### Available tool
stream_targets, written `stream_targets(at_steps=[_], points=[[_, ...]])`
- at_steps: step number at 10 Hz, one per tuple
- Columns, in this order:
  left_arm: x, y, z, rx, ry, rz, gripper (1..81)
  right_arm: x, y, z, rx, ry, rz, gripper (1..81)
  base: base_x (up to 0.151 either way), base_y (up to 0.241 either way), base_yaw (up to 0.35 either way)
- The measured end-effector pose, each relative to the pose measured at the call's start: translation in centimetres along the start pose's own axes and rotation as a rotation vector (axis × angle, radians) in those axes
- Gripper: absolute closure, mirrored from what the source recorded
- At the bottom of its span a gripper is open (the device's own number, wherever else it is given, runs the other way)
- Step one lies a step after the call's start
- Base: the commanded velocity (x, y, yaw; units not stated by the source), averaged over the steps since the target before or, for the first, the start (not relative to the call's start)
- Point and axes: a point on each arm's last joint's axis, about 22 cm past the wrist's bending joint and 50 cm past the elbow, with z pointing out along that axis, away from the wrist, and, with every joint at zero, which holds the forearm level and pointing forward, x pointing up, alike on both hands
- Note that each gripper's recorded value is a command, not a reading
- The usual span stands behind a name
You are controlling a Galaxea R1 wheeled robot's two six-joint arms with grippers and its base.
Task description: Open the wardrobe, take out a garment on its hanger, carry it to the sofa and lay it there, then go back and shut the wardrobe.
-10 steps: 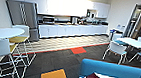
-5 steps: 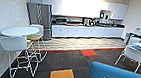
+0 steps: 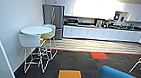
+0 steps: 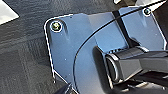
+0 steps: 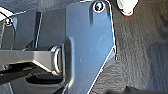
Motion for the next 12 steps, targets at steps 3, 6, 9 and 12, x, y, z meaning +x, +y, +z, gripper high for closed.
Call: stream_targets(at_steps=[3,6,9,12], points=[[-0.1,-0.1,0.0,0.004,-0.002,0.0,1.0,0.3,-0.3,0.1,0.004,0.004,-0.003,1.0,0.0,0.0,0.351],[0.0,0.4,0.1,-0.001,-0.002,0.0,1.0,0.3,-0.3,0.1,0.004,0.004,-0.003,1.0,0.0,0.0,0.351],[-0.2,0.6,0.2,-0.003,-0.004,0.0,1.0,0.3,-0.3,0.1,0.004,0.004,-0.003,1.0,0.0,0.0,0.351],[-0.2,1.3,0.3,-0.013,-0.004,0.0,1.0,0.1,-0.2,0.0,0.002,0.003,-0.003,1.0,0.0,0.0,0.351]])
